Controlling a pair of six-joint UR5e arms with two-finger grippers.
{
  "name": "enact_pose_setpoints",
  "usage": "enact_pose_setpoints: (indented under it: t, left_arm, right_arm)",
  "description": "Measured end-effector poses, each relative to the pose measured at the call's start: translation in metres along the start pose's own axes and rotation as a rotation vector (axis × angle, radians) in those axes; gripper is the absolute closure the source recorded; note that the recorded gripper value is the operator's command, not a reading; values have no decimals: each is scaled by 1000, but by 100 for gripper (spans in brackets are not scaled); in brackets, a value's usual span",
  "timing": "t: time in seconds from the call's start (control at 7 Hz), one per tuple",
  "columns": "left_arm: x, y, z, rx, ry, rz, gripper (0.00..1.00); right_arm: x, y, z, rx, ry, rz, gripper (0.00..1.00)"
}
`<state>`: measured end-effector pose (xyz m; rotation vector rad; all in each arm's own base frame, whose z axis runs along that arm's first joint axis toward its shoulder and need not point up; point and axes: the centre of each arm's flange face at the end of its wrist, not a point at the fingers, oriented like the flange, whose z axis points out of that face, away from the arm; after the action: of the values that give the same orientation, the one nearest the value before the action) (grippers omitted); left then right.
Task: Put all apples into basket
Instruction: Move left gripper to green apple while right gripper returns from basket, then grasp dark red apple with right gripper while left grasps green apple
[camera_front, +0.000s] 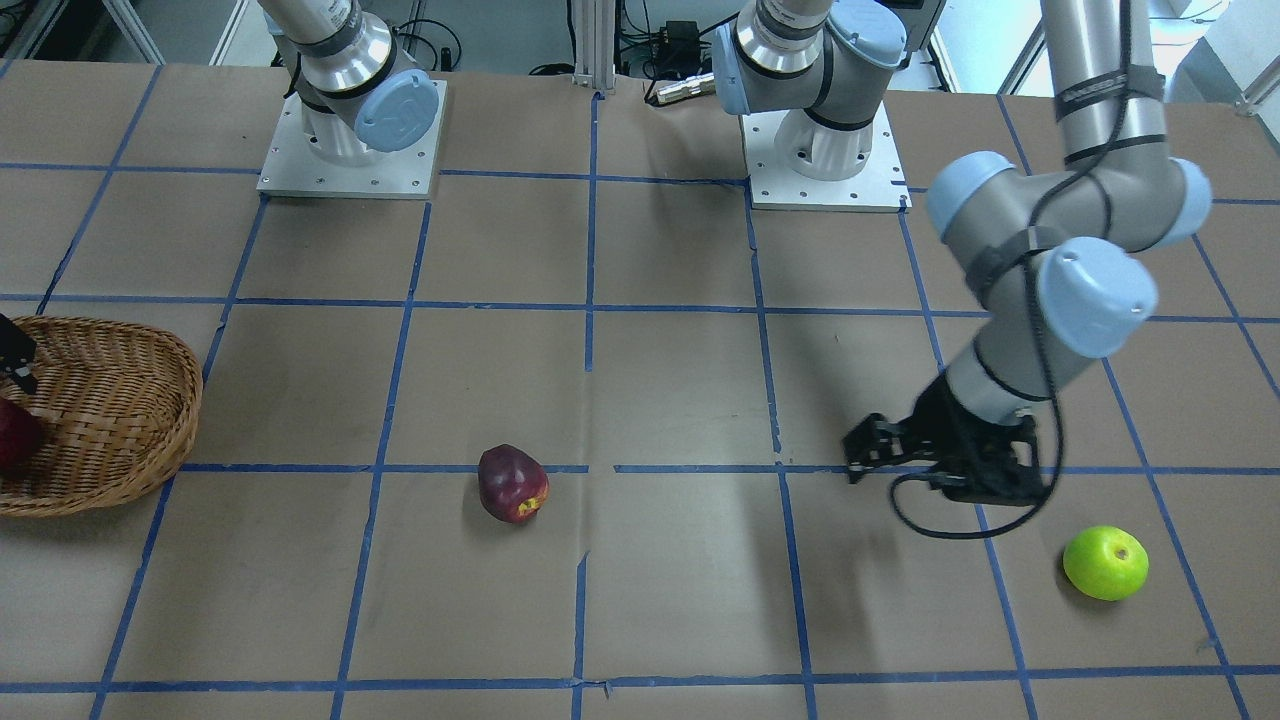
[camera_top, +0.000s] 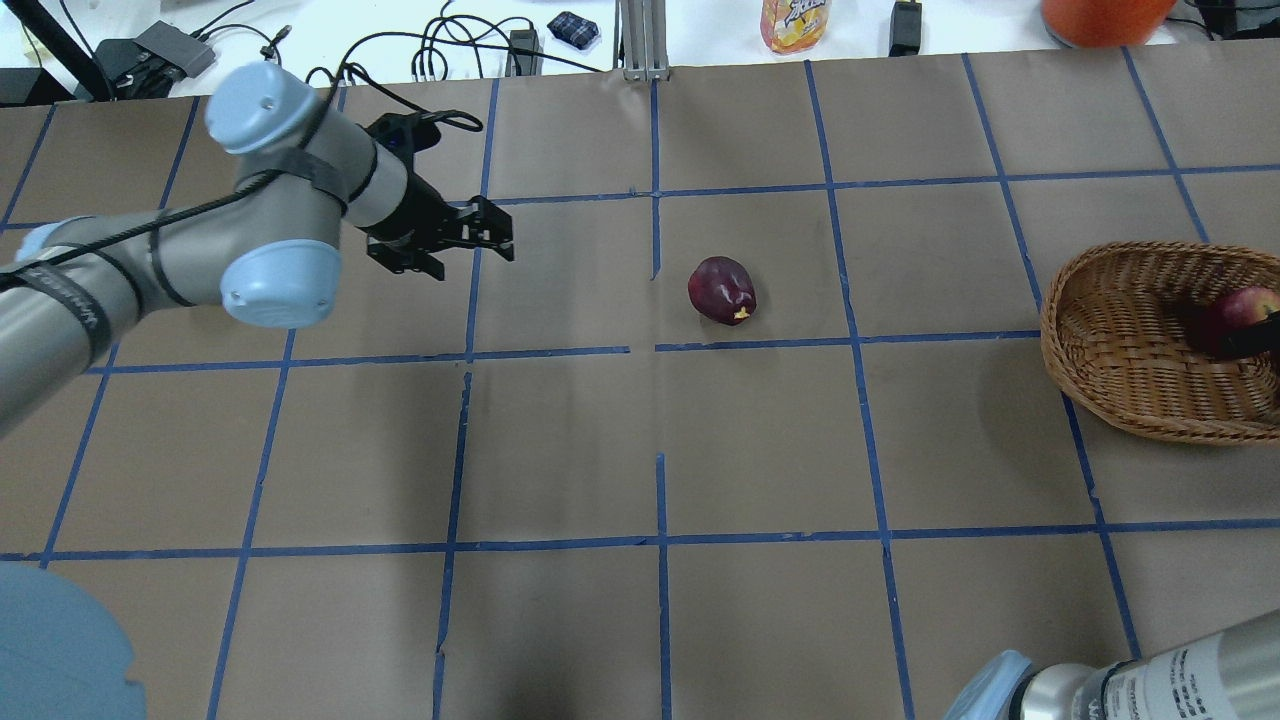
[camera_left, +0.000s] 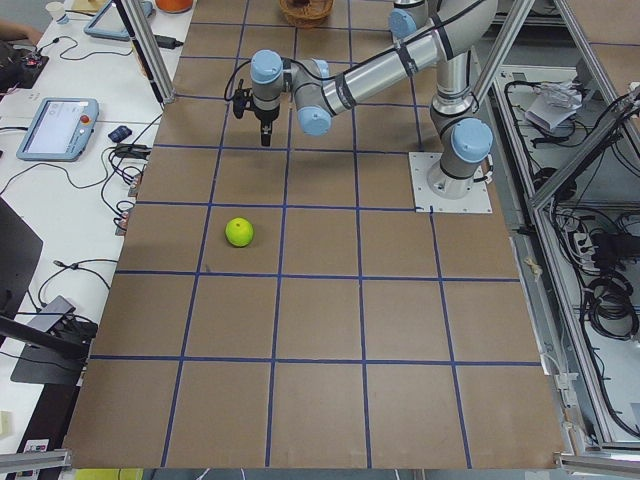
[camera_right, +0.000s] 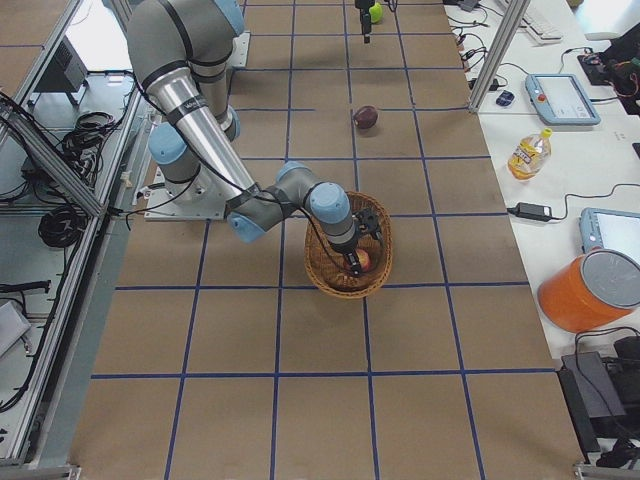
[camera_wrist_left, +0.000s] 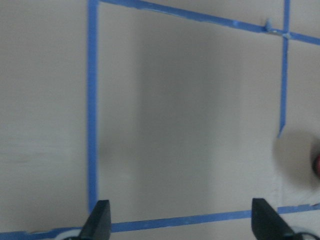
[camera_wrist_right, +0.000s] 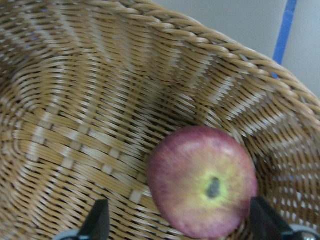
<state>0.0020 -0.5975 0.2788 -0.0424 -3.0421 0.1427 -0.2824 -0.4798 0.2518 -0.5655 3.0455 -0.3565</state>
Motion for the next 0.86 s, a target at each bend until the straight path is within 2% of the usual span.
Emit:
enact_pose_setpoints:
  t: [0.14,0.29,0.43,0.57,0.86]
  left_arm:
    - [-71,-2,-15,-41,-111,45,0]
    - [-117,-11,-29,-70,-159,98,0]
    - [-144,-25,-33,-81,-177,144,0]
    - [-164,-42,-24,-89,-180,167,0]
    - [-195,-66,3,-104,-171,176,0]
  right_arm:
    - [-36,-30,-16,-9,-23,-51,0]
    - [-82,-67,-25,-15,-42,-89,0]
    - [-134,-103,-25,-25,-56,-74,0]
    - [-194,-139,-18,-44,-70,-3,0]
    - [-303,-188,-1,-74,-100,170,0]
